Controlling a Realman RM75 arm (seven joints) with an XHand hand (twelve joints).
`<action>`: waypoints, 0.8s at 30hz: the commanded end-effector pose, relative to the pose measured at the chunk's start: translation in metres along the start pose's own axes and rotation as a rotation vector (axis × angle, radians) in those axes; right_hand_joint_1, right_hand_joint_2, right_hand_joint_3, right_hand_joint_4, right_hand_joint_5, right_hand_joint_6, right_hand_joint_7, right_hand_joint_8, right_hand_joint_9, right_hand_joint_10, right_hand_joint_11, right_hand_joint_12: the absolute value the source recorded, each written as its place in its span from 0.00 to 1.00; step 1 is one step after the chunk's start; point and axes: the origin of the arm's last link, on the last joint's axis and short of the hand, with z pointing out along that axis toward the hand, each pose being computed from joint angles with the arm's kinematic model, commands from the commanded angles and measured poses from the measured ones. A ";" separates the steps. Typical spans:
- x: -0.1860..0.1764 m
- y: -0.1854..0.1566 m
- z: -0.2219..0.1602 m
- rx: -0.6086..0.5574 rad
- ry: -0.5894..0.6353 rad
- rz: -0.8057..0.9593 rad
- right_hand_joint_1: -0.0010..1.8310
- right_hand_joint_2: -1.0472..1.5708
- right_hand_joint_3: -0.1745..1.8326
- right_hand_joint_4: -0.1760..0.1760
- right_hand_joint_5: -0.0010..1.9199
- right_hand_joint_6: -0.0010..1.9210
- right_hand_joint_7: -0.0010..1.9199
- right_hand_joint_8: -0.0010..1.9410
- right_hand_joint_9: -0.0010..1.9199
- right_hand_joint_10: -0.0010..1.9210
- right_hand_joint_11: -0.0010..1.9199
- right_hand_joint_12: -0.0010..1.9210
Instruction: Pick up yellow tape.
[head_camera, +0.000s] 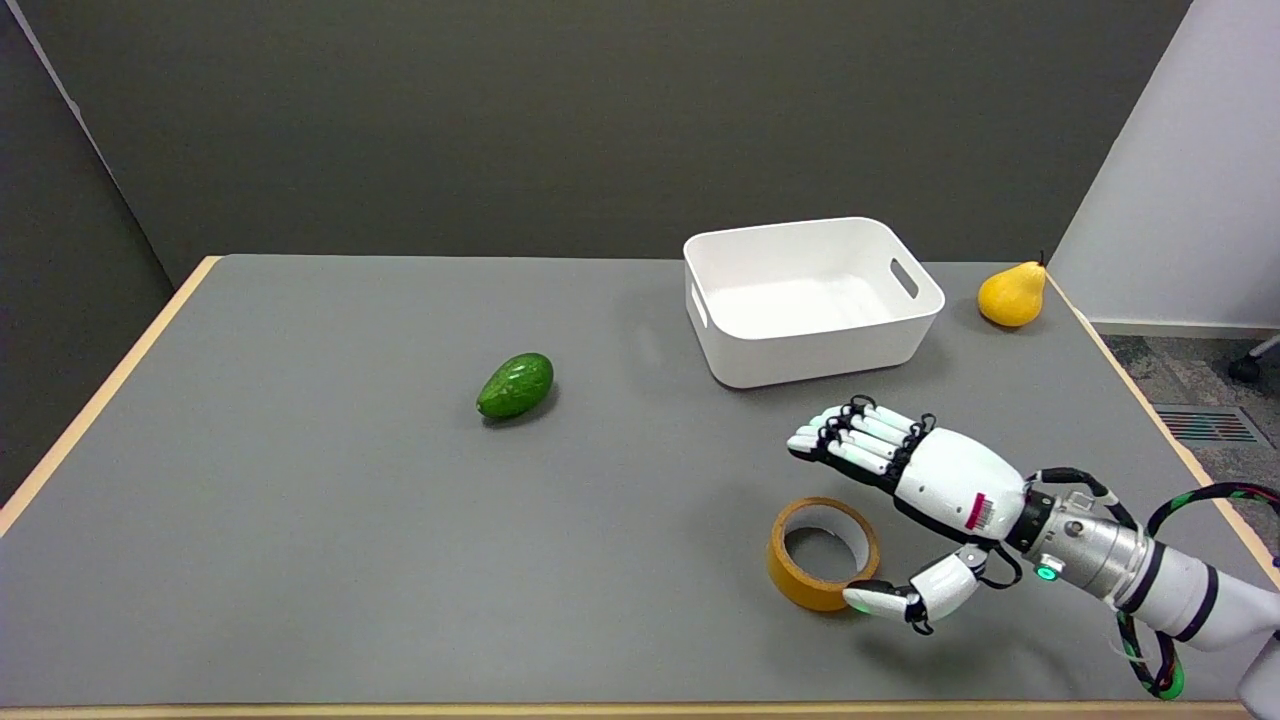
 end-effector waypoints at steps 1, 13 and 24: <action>-0.018 -0.004 0.016 -0.006 -0.043 0.028 0.17 0.57 0.54 0.37 0.03 0.20 0.04 0.19 0.00 0.29 0.00 0.29; -0.037 -0.001 0.027 -0.024 -0.062 0.076 0.19 0.59 0.51 0.37 0.04 0.16 0.05 0.15 0.01 0.28 0.00 0.35; -0.040 0.001 0.025 -0.047 -0.059 0.100 0.19 0.59 0.52 0.36 0.04 0.17 0.05 0.15 0.01 0.28 0.00 0.36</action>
